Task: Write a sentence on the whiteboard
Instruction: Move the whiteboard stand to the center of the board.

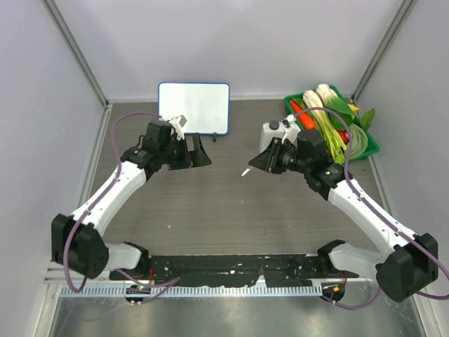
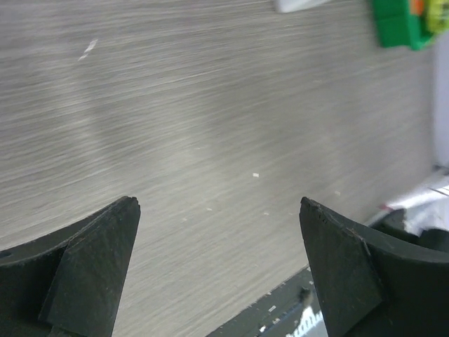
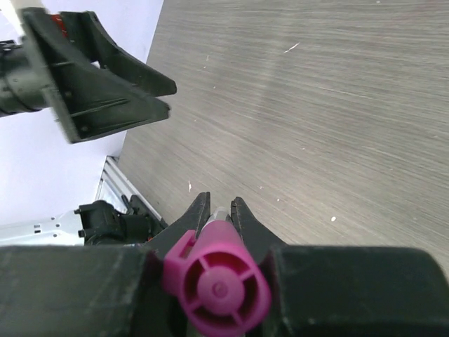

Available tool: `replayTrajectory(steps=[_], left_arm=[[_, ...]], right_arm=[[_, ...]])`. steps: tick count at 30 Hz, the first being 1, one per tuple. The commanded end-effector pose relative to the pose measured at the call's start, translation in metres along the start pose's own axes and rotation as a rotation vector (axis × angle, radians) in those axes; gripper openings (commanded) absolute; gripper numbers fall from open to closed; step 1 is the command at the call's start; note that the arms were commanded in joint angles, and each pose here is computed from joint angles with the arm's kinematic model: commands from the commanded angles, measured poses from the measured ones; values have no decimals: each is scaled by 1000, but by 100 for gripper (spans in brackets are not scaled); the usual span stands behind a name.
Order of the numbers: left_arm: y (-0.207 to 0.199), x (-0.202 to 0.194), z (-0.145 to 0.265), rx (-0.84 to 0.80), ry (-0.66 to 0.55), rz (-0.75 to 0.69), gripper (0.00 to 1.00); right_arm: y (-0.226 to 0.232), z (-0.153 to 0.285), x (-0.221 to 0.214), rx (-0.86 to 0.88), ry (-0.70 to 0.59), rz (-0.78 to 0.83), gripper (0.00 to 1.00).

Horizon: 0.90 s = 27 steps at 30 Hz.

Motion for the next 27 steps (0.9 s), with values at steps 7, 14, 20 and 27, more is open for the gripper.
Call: replayTrajectory(steps=[7,14,20,27], left_arm=[[53,14,-40,409,155,-34,100],[69,26,-61,495,158,-79,100],[85,47,-92,529,178,-85,100],[114,79,-123,561,172,-89,96]], right_arm=[[-4,1,15,-1,-34,60,1],[-10,-8,20,-24,-26,74,1],[-19,-16,22,-54,-17,69,1],[-26,-22,26,-72,-9,59,1]])
Point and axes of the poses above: each gripper's point midway between its finger pads, its own z axis back along the fingers, its own y axis along the line the jaws close on, x = y × z, the point moved 7 cm from there along z, back along the fingers, and after that the axes turned 5 degrees about -z, right-handed, at the moved point
